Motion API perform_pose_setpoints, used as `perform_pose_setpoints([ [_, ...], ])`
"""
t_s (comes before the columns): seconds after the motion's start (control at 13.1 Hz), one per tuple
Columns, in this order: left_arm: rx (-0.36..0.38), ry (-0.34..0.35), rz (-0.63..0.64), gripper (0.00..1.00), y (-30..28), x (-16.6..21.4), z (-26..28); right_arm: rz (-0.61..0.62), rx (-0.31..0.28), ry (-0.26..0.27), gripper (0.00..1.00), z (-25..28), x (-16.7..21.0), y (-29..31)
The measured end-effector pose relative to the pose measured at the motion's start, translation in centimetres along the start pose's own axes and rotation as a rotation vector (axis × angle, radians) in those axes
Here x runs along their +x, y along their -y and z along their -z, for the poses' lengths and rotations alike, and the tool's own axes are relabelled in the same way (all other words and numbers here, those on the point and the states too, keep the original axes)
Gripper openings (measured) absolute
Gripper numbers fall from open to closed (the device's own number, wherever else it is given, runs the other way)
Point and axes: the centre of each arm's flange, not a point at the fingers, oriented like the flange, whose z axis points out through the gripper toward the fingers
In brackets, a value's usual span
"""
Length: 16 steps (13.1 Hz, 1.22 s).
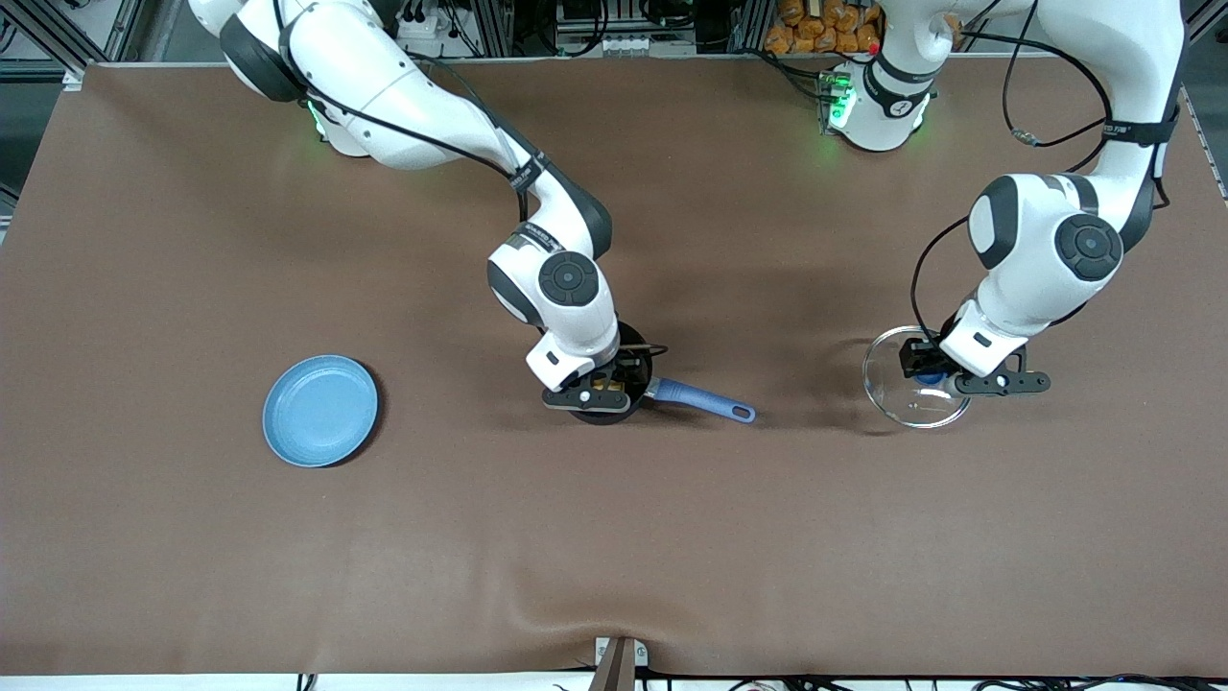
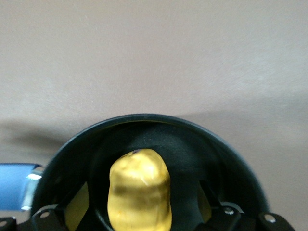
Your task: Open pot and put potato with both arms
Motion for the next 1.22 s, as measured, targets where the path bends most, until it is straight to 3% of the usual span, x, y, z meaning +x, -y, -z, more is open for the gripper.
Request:
perform_pose_setpoints([
  [0.38, 0.010, -0.010, -0.049, 0.61, 1.8, -0.2, -3.0, -0.012, -0.096, 0.011, 1.00, 10.3, 2.6, -3.7],
  [0.61, 0.019, -0.025, -0.079, 0.61, 4.4, 0.0, -4.2, -0.099, -0.139, 0.004, 1.00, 17.4, 7.0, -11.1],
  [0.84, 0.021, -0.027, -0.096, 0.61, 4.5, -0.1, -5.6, -0.067, -0.161, 0.005, 1.00, 23.0, 10.7, -19.7],
  [1.22, 0.018, -0.022, -0.110, 0.61, 3.8, -0.2, -6.4, 0.021, -0.100, 0.120, 1.00, 30.1, 13.1, -34.6],
])
